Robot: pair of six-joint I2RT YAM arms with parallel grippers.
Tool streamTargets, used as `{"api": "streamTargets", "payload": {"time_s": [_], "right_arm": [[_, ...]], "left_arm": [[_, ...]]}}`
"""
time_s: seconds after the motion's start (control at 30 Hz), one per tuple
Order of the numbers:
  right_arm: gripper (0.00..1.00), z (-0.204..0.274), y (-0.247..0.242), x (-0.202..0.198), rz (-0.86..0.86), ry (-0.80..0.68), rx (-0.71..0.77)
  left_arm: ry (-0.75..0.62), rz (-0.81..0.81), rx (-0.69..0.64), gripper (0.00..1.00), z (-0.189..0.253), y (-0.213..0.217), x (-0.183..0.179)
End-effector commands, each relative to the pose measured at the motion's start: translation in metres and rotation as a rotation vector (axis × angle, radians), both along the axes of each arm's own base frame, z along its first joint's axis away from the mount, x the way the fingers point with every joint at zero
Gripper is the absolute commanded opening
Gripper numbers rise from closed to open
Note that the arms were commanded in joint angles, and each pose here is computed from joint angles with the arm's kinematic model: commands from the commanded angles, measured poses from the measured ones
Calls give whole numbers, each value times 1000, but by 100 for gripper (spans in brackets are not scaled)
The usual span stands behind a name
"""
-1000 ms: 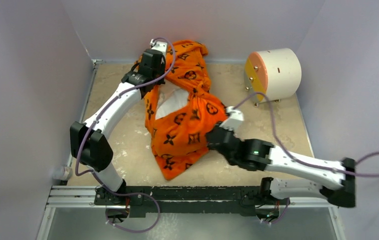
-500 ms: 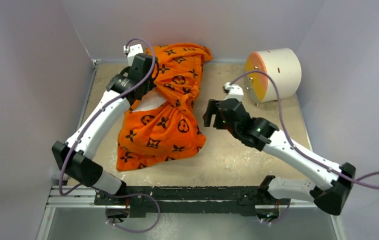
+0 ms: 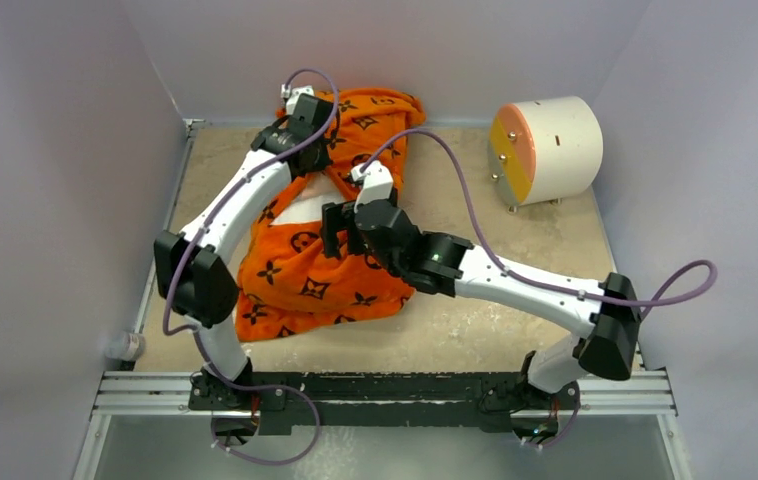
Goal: Remove the pillowcase from the pillow
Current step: Remove the pillow from the pillowcase.
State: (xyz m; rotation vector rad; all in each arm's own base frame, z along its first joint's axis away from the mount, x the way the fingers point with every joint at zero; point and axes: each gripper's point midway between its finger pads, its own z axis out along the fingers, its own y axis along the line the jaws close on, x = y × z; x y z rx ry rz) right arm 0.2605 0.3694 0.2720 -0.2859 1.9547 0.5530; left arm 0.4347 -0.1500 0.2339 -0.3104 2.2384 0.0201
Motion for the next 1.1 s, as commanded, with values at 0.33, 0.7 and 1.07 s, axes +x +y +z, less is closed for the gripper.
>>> {"api": "streamTargets", "payload": {"time_s": [0.33,0.7,1.07], "right_arm": [[98,9,84,42,-51,-148,45],[69,-66,79,47,-142,-16,-124],[0,-55,-35,1,-248,58,-116]], "left_arm": [[66,-170,-150,0,-19,-13,71],[86,-139,-168,0,-31,9,83],[3,143,-191,0,-24,85,90]]}}
